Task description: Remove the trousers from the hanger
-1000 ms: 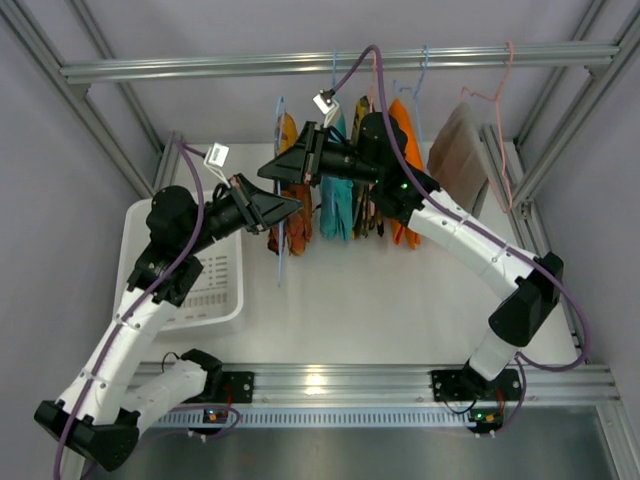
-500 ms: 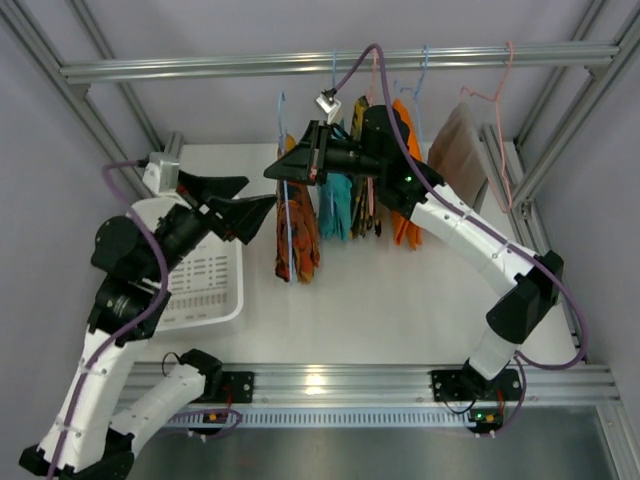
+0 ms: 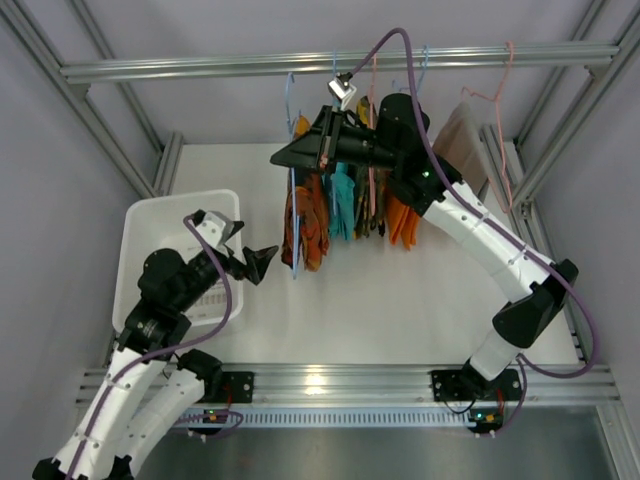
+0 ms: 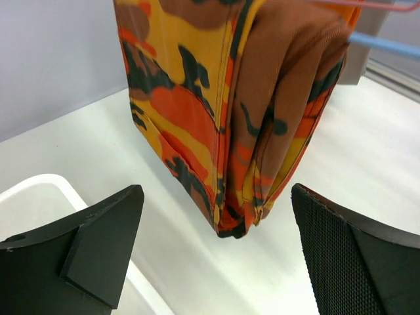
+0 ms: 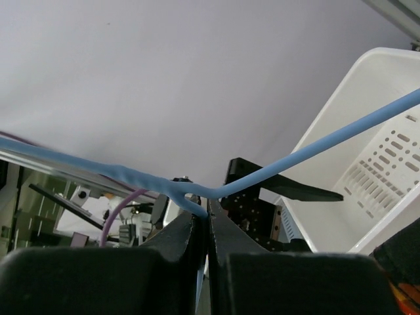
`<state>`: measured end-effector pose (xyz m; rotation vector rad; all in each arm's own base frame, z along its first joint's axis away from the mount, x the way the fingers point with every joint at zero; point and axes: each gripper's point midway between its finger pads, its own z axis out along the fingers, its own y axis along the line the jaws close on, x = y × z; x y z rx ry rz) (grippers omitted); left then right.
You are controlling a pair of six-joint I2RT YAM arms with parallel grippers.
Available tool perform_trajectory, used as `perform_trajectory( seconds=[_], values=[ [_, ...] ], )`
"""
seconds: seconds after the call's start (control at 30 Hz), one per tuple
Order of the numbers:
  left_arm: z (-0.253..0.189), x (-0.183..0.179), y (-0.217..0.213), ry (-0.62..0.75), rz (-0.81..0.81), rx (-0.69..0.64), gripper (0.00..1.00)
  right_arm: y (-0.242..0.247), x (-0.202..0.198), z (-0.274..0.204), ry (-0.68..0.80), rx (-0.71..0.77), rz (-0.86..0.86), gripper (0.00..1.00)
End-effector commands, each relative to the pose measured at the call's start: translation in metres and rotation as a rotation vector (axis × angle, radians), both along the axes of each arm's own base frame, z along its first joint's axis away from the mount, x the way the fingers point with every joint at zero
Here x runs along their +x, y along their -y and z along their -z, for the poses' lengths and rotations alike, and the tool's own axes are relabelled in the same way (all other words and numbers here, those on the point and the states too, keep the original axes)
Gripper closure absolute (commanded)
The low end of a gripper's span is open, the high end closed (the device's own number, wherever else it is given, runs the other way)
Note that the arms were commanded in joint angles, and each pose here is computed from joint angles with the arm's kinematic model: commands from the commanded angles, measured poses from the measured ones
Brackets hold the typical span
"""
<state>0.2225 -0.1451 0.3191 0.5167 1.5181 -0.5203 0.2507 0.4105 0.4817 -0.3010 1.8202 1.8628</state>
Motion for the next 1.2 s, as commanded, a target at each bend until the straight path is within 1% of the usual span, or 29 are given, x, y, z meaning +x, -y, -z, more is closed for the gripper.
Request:
perform_trajectory(
  seconds=[0.0, 0.13, 0.17, 0.27, 0.33, 0.4, 0.63, 0.97, 1.07, 1.17],
  values=[
    [-0.026, 0.006, 0.006, 0.157, 0.03, 0.007, 0.01, 0.034, -0.027, -0.096, 0.254, 0.198, 0.037, 1.0],
    [-0.029, 0.017, 0.02, 0.156, 0.072, -0.038, 0.01, 0.034, -0.027, -0.1, 0.259, 0.207, 0.038, 1.0],
    [-0.032, 0.017, 0.023, 0.174, 0.09, -0.05, 0.01, 0.034, -0.027, -0.101, 0.261, 0.21, 0.038, 1.0],
    [-0.032, 0.021, 0.031, 0.183, 0.117, -0.062, 0.01, 0.033, -0.026, -0.103, 0.264, 0.214, 0.041, 1.0],
    [-0.029, 0.027, 0.033, 0.146, 0.11, -0.092, 0.01, 0.032, -0.024, -0.103, 0.265, 0.218, 0.041, 1.0],
    [-0.028, 0.03, 0.037, 0.148, 0.12, -0.093, 0.01, 0.031, -0.024, -0.104, 0.269, 0.222, 0.039, 1.0],
    [-0.024, 0.052, 0.039, 0.155, 0.063, -0.092, 0.02, 0.029, -0.029, -0.11, 0.274, 0.236, 0.019, 1.0],
    [-0.037, 0.063, 0.045, 0.209, 0.048, -0.121, 0.02, 0.025, -0.036, -0.106, 0.268, 0.234, -0.004, 1.0],
    [-0.044, 0.067, 0.043, 0.226, 0.023, -0.129, 0.01, 0.024, -0.039, -0.107, 0.269, 0.238, -0.015, 1.0],
    [-0.045, 0.077, 0.037, 0.233, -0.036, -0.128, 0.01, 0.021, -0.046, -0.107, 0.272, 0.244, -0.038, 1.0]
  ],
)
